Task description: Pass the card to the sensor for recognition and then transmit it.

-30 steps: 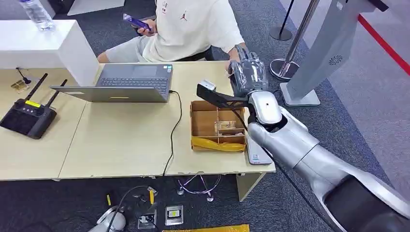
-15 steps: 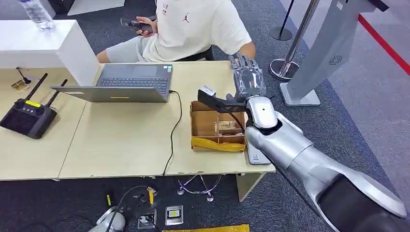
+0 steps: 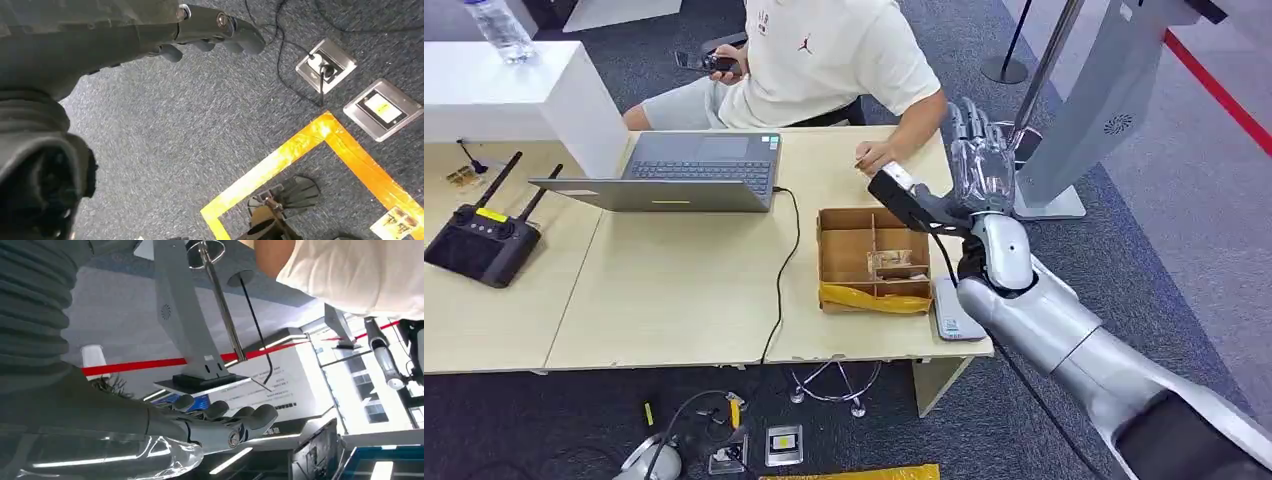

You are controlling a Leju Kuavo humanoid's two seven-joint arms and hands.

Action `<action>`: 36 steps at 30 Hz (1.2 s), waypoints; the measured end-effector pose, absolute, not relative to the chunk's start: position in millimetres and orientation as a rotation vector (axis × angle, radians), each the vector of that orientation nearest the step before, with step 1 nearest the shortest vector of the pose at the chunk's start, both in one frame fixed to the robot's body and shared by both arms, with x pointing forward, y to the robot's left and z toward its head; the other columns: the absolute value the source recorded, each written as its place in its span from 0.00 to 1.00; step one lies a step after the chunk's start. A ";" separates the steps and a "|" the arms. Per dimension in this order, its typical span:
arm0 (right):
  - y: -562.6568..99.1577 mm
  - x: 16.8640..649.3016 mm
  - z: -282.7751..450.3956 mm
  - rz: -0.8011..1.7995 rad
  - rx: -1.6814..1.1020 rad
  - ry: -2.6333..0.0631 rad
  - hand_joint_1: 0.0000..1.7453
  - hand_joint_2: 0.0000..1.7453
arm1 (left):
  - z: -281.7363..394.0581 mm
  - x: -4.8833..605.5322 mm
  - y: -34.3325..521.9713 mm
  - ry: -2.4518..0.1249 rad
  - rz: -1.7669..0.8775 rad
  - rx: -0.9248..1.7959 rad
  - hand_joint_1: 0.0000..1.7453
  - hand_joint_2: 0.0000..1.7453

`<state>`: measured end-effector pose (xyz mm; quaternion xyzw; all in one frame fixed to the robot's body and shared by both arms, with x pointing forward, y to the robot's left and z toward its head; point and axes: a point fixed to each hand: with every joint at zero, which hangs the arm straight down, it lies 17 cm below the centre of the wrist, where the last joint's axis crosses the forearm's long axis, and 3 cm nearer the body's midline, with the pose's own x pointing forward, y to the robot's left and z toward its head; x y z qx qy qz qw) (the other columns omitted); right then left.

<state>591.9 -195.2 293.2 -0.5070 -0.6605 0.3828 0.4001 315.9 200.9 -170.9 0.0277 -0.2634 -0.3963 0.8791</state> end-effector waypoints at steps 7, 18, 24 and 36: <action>-192.0 558.8 284.9 0.934 -1.209 -1.762 0.00 1.00 | -174.7 309.4 203.8 -0.540 -0.805 0.043 0.00 0.00; -155.3 492.5 163.1 1.232 -0.847 -1.608 0.00 1.00 | -178.5 304.2 212.0 -0.528 -0.796 0.045 0.00 0.00; -152.2 477.5 130.8 1.303 -0.797 -1.530 0.00 1.00 | -178.9 304.1 214.7 -0.526 -0.796 0.049 0.00 0.00; -141.9 467.0 114.1 1.410 -0.818 -1.493 0.00 1.00 | -179.9 303.4 217.6 -0.515 -0.809 0.064 0.00 0.00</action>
